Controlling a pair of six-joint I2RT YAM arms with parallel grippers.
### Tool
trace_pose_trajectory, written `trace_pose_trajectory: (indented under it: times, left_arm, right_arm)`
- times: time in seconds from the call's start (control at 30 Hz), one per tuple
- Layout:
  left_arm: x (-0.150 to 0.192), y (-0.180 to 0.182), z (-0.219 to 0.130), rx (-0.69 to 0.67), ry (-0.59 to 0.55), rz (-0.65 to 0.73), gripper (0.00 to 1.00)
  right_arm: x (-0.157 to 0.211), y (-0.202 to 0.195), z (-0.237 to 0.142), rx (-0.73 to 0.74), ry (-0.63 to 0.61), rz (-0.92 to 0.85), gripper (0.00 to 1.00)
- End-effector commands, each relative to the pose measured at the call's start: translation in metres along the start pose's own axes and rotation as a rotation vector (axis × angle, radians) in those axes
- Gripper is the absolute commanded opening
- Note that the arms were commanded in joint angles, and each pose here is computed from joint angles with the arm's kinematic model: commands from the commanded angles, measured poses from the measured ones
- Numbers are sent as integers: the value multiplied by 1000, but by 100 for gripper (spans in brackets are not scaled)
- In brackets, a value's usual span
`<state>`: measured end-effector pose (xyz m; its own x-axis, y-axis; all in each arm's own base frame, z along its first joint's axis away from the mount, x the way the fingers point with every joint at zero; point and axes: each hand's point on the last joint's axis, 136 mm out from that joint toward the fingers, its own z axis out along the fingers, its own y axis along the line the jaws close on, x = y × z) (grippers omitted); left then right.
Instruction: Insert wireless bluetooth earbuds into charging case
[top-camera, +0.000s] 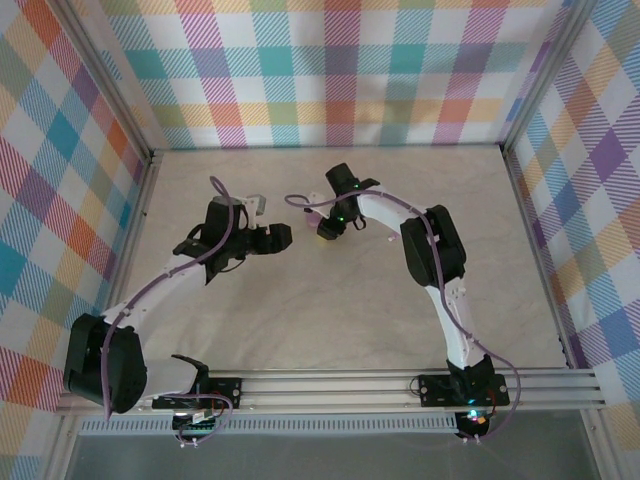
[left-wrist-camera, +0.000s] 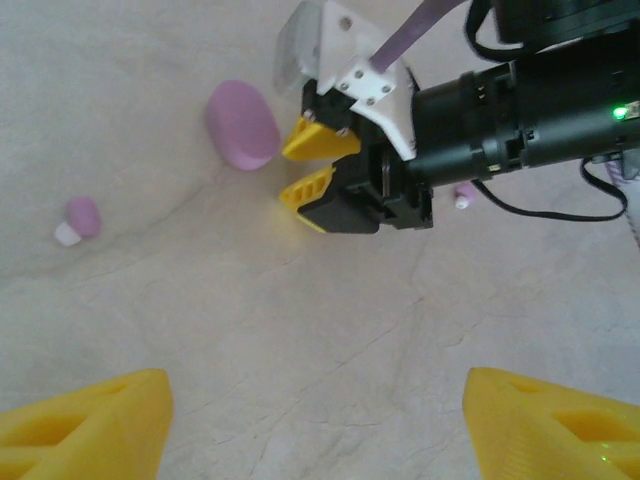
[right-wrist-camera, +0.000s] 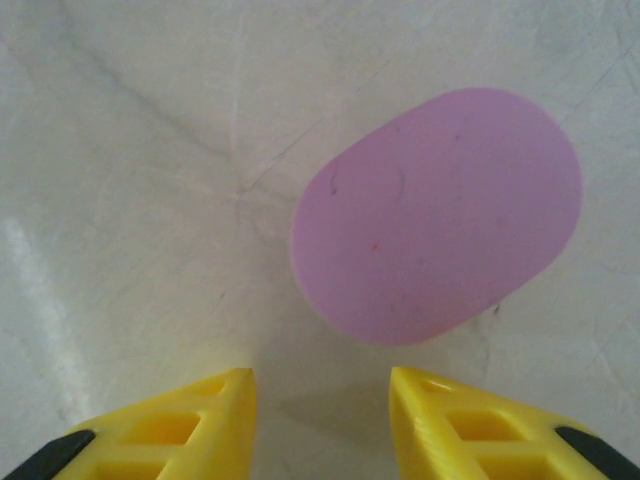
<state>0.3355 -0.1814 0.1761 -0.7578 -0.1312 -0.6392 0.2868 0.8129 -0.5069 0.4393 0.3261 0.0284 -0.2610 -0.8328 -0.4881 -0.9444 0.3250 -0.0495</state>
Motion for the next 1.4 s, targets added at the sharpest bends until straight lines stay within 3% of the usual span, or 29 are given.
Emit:
trace_pose_trajectory:
  times: [0.0, 0.2, 0.37, 0.5, 0.77, 0.9, 1.37]
  left_arm:
    - [-10, -15, -8, 78, -57, 72, 75]
    - [-10, -11, -16, 46, -70, 79, 75]
    - [-8, -2, -24, -12, -86, 73, 75]
    - [-5, 1, -28, -29, -91, 71, 75]
    - [0, 4, -29, -45, -72, 60, 76]
    - [2, 4, -29, -40, -66, 55, 76]
    - [5, 5, -27, -42, -53, 53, 76]
  right_arm:
    - [-22, 8, -23, -10, -73, -14, 45]
    - [-36, -1, -32, 12, -119, 289, 70]
    - [-41, -10, -33, 38, -94, 650, 72]
    - [-37, -11, -29, 79, -49, 817, 73]
    - [-24, -15, -13, 233, 88, 923, 73]
    - [-22, -21, -11, 310, 98, 953, 75]
    - [-26, -21, 13, 343, 109, 904, 75]
